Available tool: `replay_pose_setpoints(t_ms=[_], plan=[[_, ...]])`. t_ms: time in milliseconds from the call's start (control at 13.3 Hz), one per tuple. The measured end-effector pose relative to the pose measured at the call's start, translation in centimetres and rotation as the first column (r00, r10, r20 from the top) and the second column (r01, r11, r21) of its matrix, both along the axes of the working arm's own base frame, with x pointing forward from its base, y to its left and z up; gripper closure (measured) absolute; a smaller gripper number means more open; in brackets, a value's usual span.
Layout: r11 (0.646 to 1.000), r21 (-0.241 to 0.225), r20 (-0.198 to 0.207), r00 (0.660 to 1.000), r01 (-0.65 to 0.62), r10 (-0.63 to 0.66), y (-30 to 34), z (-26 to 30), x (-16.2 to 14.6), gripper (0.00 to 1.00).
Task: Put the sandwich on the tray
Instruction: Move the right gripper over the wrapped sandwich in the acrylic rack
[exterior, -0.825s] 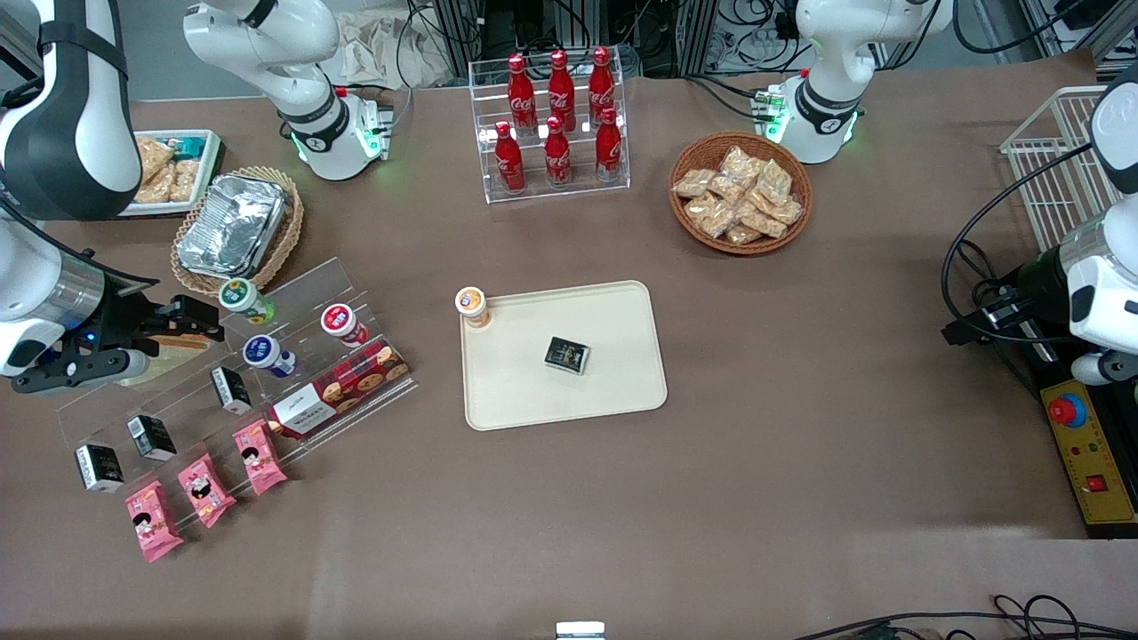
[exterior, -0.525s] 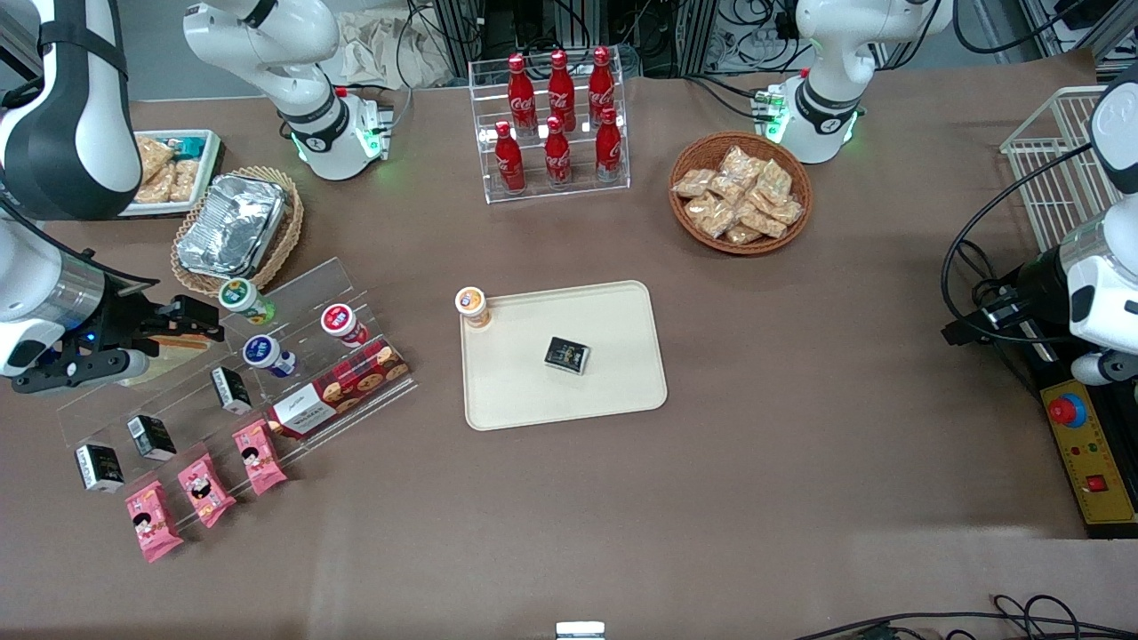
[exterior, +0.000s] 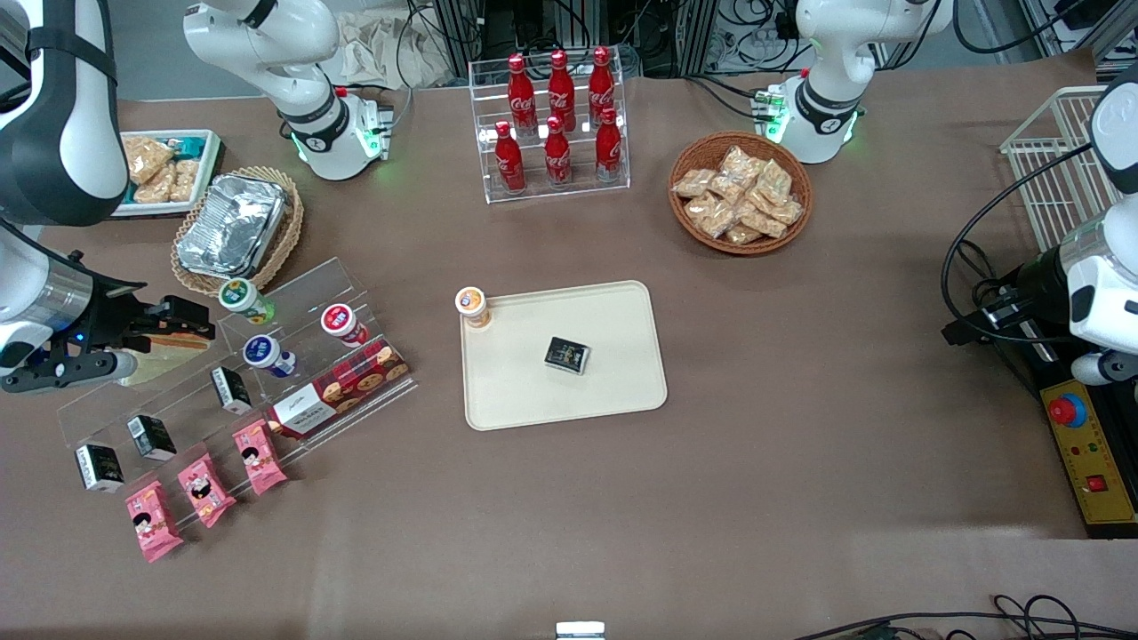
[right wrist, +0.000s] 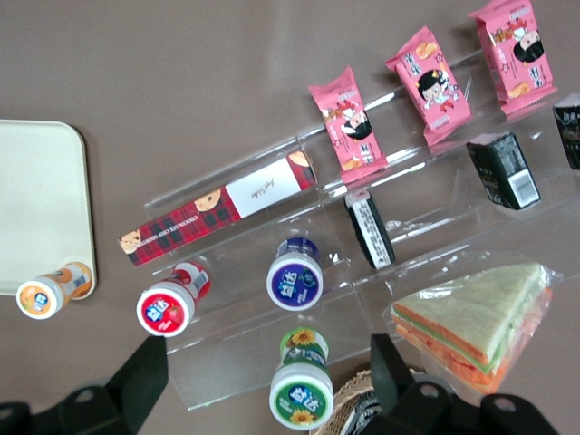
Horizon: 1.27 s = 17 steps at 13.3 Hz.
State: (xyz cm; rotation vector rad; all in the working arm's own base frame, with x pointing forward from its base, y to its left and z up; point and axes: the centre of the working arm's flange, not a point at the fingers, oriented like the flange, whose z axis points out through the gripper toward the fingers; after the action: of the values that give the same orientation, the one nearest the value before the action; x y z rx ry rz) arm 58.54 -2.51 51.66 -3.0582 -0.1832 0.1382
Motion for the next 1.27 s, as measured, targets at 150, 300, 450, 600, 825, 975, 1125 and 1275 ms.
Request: replay_pose_setpoints(t_ms=[150,300,450,600,825,975,1125,1275], plan=[[1.0,0.002,-0.025,0.999,0.024,-0.024,-1.4,-0.2,-0.5,0.01],[0.998,0.003,-0.038,0.997,0.062,-0.062,-3.6,-0.2,-1.2,0.0],[0.996,0.005,-0.04,0.995,0.092,-0.092,-5.7,-0.1,-1.9,0.0],[0.994,0.005,-0.043,0.994,0.106,-0.105,-6.4,-0.1,-2.3,0.0],[0.989,0.005,-0.039,0.989,0.146,-0.145,-8.7,0.3,-3.0,0.01],[0.986,0.005,-0.037,0.985,0.166,-0.166,-9.5,0.5,-3.3,0.0],[0.981,0.003,-0.045,0.98,0.192,-0.192,-10.3,0.1,-3.6,0.0],[0.971,0.006,-0.065,0.97,0.237,-0.236,-12.2,-0.8,-4.3,0.0]])
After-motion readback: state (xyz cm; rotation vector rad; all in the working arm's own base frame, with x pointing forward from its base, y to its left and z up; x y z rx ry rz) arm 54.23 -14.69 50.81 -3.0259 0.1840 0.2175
